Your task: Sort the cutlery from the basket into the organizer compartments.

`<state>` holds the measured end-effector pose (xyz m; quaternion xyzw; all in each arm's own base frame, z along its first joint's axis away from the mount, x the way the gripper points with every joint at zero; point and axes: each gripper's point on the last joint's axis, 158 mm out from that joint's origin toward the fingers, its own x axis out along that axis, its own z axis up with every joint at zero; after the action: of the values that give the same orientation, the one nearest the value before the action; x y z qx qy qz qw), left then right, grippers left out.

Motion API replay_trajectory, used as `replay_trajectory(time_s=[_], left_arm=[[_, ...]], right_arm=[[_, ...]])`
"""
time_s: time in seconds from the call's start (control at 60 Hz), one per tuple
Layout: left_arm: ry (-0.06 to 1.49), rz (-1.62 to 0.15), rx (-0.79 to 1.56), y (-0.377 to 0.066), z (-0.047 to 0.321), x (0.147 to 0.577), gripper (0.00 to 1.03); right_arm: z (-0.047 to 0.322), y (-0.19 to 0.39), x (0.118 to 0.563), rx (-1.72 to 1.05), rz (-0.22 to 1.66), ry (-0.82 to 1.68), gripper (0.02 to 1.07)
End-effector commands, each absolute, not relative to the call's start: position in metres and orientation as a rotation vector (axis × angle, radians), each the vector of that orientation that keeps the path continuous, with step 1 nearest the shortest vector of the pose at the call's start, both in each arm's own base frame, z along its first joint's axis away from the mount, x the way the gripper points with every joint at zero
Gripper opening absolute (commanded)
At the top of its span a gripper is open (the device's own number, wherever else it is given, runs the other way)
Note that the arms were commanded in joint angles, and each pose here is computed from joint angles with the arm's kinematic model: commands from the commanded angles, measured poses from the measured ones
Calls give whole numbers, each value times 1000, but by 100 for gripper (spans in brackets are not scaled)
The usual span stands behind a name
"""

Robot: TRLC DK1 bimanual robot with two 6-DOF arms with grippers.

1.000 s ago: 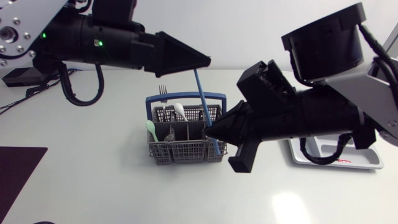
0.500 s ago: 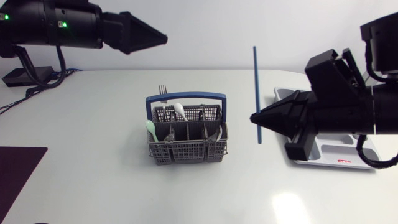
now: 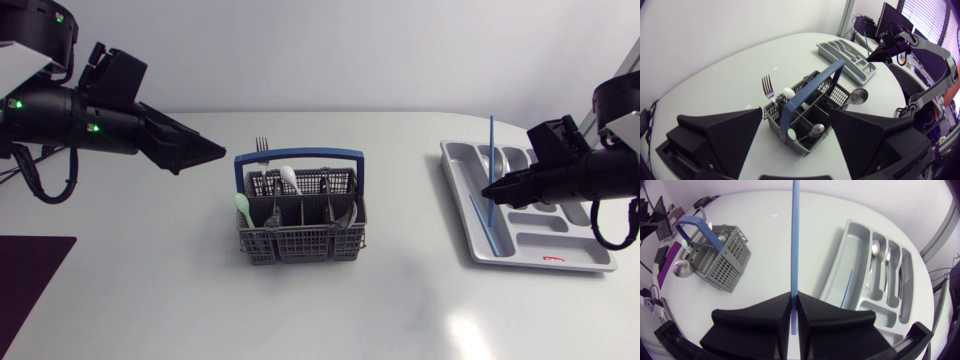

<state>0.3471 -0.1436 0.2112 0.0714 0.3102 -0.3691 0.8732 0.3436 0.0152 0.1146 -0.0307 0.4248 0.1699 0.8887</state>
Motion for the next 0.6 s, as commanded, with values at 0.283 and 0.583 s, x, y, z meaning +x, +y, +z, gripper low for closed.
replay_trajectory(time_s=[0.283,0.583], left_arm=[[820,-788,131,-136,141,336,91],[902,-801,127,-140,111,331,84]], right_arm=[[46,-36,371,22,168,1090,8],[4,-54,396,49,94,1153,10]])
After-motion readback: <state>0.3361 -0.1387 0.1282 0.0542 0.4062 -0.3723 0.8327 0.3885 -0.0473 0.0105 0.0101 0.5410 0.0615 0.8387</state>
